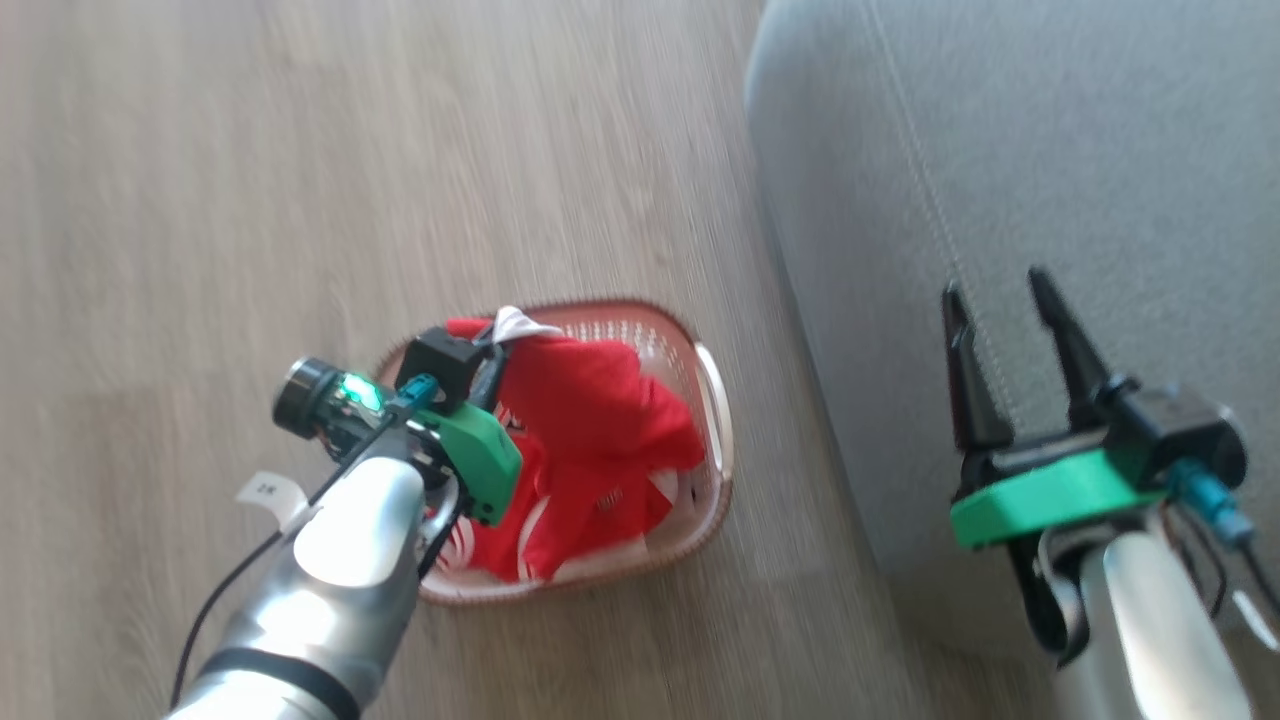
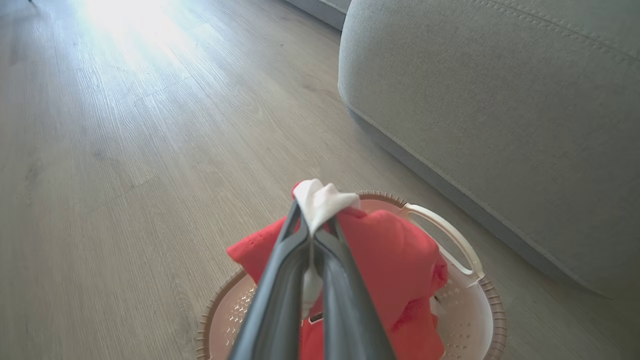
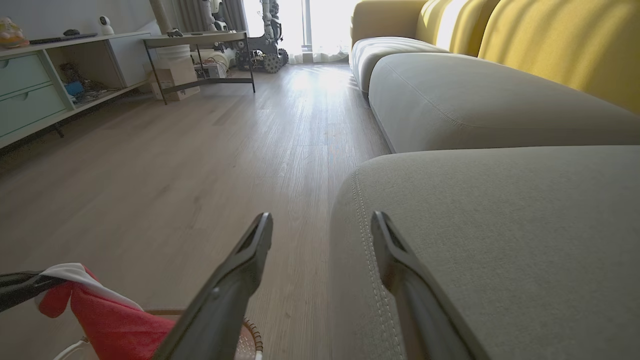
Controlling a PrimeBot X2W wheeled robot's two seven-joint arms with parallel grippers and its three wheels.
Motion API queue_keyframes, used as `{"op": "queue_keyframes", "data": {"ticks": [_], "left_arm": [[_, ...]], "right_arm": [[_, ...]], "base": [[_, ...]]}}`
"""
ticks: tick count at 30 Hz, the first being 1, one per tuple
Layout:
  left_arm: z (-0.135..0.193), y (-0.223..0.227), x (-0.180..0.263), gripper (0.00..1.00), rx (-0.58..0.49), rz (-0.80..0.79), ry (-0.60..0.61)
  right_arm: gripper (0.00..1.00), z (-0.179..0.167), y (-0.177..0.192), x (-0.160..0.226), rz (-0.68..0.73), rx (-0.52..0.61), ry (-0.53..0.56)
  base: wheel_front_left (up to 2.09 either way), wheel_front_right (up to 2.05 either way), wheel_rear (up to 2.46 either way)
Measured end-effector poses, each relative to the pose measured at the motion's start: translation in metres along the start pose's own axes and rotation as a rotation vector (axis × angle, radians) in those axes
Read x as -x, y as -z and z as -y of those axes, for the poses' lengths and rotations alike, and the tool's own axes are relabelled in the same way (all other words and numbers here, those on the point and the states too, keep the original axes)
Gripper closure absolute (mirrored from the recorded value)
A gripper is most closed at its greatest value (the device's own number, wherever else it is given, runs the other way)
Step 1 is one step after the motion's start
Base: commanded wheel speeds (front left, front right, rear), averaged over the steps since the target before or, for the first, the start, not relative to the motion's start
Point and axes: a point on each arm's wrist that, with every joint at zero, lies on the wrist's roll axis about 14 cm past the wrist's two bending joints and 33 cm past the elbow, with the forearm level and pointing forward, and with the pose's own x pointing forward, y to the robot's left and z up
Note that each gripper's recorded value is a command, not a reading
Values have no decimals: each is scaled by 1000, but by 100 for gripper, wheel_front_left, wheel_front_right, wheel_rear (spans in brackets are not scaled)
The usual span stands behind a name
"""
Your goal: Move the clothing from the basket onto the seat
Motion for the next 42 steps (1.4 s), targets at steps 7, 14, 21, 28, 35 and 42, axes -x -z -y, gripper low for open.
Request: {"op": "queue_keyframes", "data": {"ticks": [7, 14, 21, 28, 35, 42], "left_arm": [[11, -74, 44, 100, -27, 141, -28], [16, -147, 90, 100, -68, 299, -84], [14, -187, 124, 100, -91, 375, -135], [12, -223, 140, 100, -115, 410, -145], [23, -239, 148, 100, -130, 432, -118], [33, -256, 159, 100, -134, 487, -106]], "right_arm": [[0, -14, -11, 42, 13, -17, -29], [0, -25, -26, 70, 62, -26, -59], [0, -44, -42, 75, 112, -24, -119], [0, -63, -43, 76, 117, -35, -175], [0, -83, -39, 78, 102, -40, -236], [0, -120, -43, 69, 101, -4, -350]], "base": [[0, 0, 0], [0, 0, 0], [0, 0, 0], [0, 0, 0], [0, 0, 0], [0, 0, 0]]}}
